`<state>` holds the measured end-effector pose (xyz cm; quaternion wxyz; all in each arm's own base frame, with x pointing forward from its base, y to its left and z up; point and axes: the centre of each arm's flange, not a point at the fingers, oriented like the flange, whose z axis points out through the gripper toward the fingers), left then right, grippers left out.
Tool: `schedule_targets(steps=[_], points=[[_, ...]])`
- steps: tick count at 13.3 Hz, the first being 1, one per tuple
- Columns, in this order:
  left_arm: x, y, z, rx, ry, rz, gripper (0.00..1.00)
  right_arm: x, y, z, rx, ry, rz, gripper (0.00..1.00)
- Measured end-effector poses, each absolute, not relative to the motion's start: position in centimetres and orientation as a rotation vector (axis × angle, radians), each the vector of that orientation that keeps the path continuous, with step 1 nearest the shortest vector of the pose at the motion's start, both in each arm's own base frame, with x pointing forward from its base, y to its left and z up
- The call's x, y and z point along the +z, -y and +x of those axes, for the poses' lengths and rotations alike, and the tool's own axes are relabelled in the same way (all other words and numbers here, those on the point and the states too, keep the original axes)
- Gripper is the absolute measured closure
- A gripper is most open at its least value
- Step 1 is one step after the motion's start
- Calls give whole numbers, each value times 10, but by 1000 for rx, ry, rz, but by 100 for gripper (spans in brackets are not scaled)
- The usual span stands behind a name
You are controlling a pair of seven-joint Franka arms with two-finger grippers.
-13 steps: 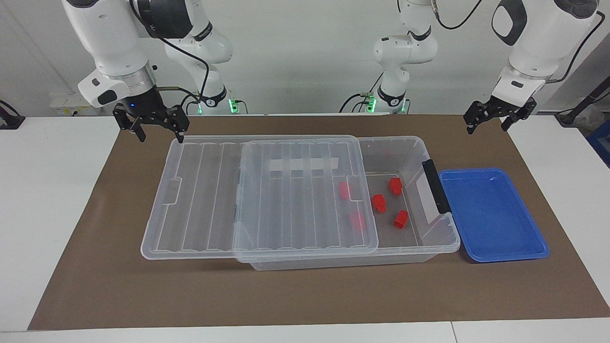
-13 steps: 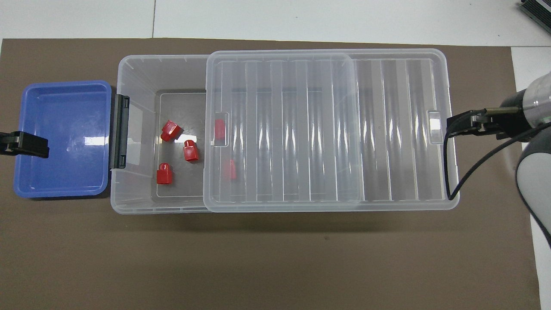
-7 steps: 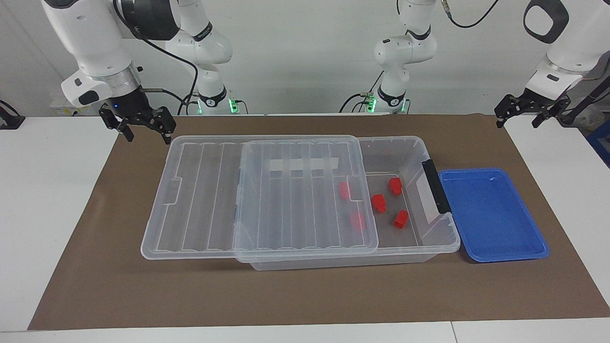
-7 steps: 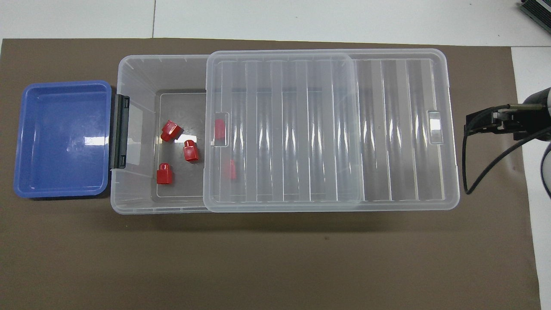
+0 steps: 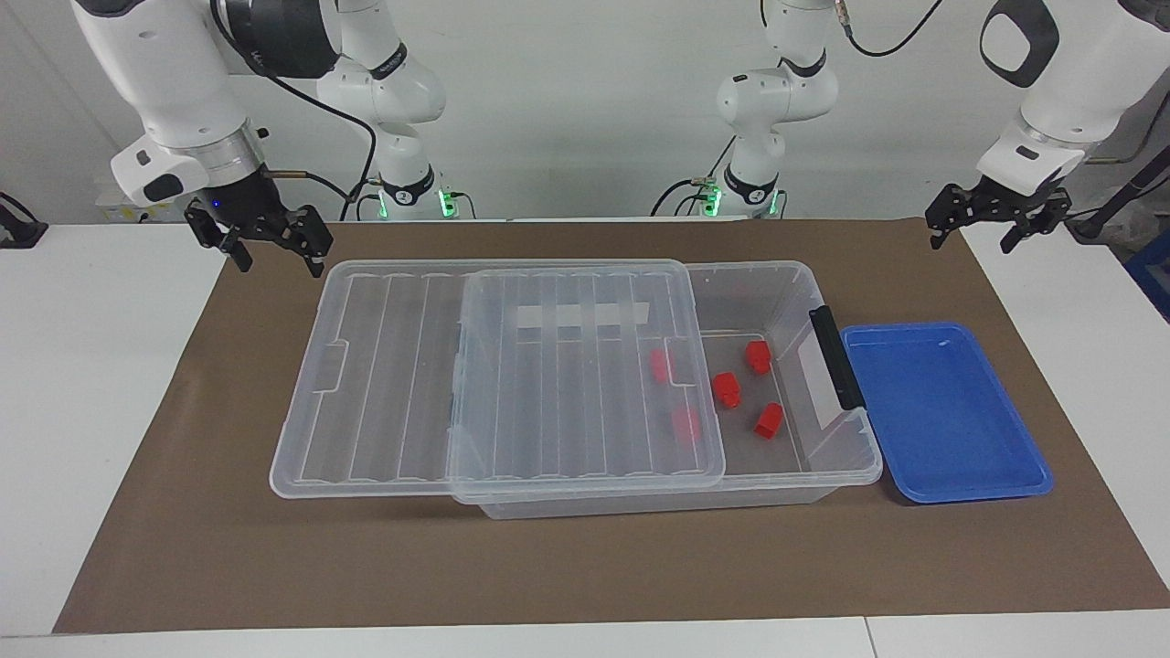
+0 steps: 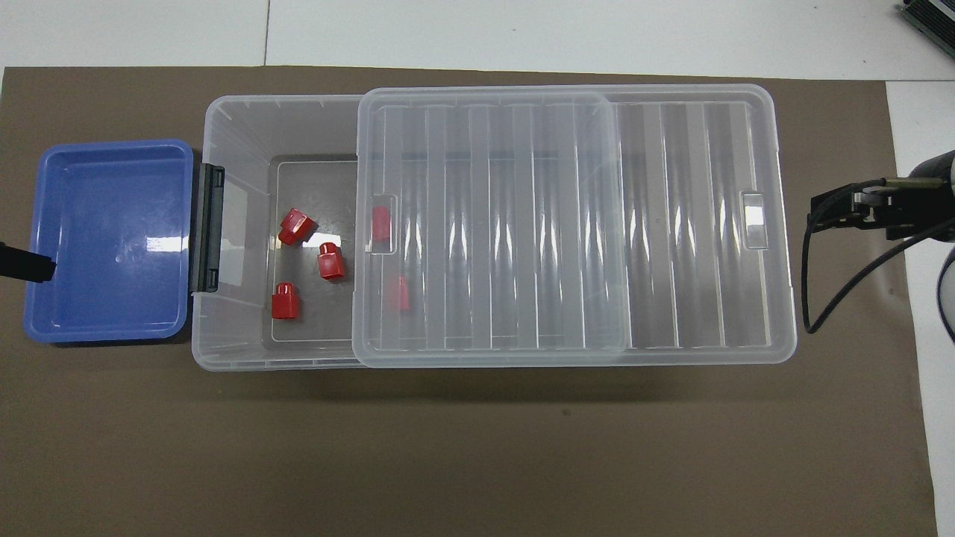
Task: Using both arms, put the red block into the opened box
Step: 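Slide the clear lid back toward the blue tray with the right gripper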
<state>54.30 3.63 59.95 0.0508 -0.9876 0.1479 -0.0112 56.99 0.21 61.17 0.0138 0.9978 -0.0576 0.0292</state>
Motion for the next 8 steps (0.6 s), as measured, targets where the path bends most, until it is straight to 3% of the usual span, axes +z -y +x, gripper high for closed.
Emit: schedule_targets(steps=[6, 7, 8], points=[[570, -33, 543, -162, -472, -2985, 0, 559, 19, 577, 256, 229, 3098, 89], [568, -33, 542, -169, -473, -2984, 0, 548, 22, 578, 271, 236, 3097, 99], [565, -32, 543, -180, -475, -2982, 0, 538, 26, 578, 289, 245, 3095, 99]])
